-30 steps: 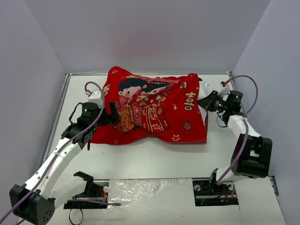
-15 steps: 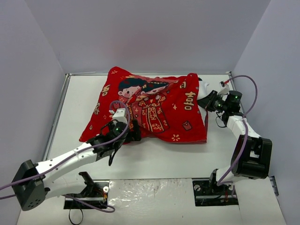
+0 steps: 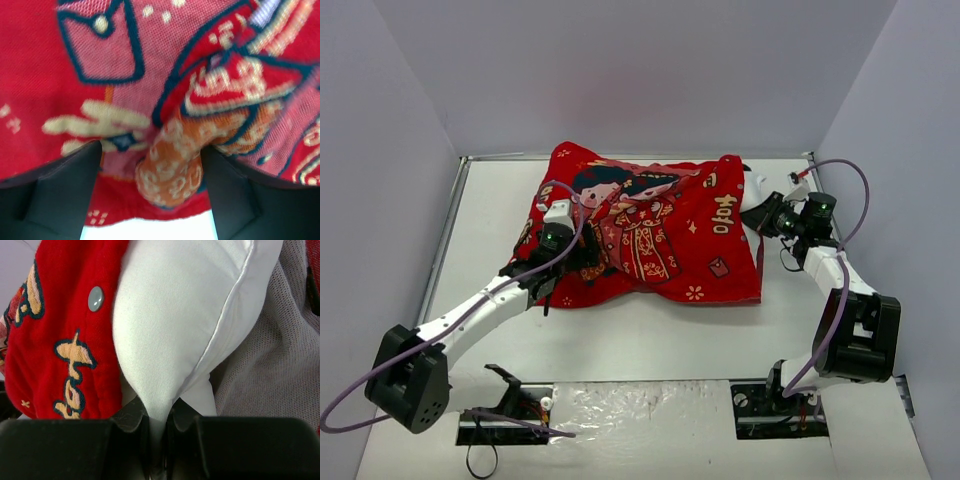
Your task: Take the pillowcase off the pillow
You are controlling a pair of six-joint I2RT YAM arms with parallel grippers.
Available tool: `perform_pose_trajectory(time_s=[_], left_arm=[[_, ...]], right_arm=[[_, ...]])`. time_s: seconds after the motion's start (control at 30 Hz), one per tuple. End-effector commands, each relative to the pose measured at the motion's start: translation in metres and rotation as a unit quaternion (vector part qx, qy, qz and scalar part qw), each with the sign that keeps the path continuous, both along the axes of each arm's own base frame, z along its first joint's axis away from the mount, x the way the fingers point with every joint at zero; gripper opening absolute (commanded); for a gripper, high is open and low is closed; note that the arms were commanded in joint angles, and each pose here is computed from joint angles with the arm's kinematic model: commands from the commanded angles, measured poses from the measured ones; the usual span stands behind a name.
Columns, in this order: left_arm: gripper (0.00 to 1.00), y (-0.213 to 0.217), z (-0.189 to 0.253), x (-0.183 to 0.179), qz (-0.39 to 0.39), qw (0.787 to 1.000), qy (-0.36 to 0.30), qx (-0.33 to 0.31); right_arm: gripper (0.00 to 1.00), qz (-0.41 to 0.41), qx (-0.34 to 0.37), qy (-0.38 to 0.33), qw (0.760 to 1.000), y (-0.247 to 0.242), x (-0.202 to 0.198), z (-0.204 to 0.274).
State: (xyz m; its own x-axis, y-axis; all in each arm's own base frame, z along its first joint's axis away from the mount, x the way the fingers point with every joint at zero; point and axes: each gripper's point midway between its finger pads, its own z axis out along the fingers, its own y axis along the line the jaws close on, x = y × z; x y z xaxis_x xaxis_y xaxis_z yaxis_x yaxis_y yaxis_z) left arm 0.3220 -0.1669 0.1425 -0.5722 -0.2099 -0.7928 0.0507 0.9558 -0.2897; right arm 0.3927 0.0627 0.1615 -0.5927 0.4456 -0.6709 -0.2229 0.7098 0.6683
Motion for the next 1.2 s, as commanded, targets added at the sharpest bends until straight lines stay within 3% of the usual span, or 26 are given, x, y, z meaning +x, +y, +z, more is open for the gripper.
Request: perform_pose_trajectory(time_s=[0.0, 0.07, 0.1, 0.17, 0.2, 0.4, 0.57, 0.9, 1.17], left_arm=[[0.64, -0.029, 0.026, 0.016, -0.089, 0.995, -0.032, -0.035], [0.47, -0.034, 0.025, 0.017, -0.104, 0.993, -0.030, -0.042], [0.32, -0.034, 0.027, 0.019, -0.106, 0.993, -0.034, -0.046], [0.17, -0.028, 0.029, 0.021, -0.100, 0.993, -0.037, -0.047], [0.03, -0.023, 0.025, 0.020, -0.095, 0.994, -0.033, -0.043], [0.02, 0.052, 0.018, 0.021, -0.011, 1.000, -0.018, -0.020], [0.02, 0.122, 0.035, 0.026, 0.076, 0.996, -0.042, -0.020], [0.02, 0.199, 0.030, 0.025, 0.197, 0.980, -0.026, 0.007], [0.02, 0.217, 0.056, 0.032, 0.231, 0.972, -0.045, 0.007]], right_arm=[[0.00, 0.018, -0.014, -0.078, 0.997, 0.005, 0.006, 0.039], [0.00, 0.020, -0.014, -0.078, 0.997, 0.005, 0.006, 0.040], [0.00, 0.019, -0.015, -0.077, 0.997, 0.004, 0.006, 0.040], [0.00, 0.021, -0.016, -0.079, 0.997, 0.005, 0.006, 0.041], [0.00, 0.023, -0.017, -0.080, 0.996, 0.004, 0.006, 0.043], [0.00, 0.014, -0.020, -0.078, 0.997, -0.008, 0.010, 0.052], [0.00, 0.005, -0.021, -0.082, 0.996, -0.018, 0.014, 0.058], [0.00, -0.039, -0.022, -0.076, 0.996, -0.060, 0.010, 0.058], [0.00, -0.084, -0.050, -0.036, 0.995, -0.118, -0.008, 0.028]])
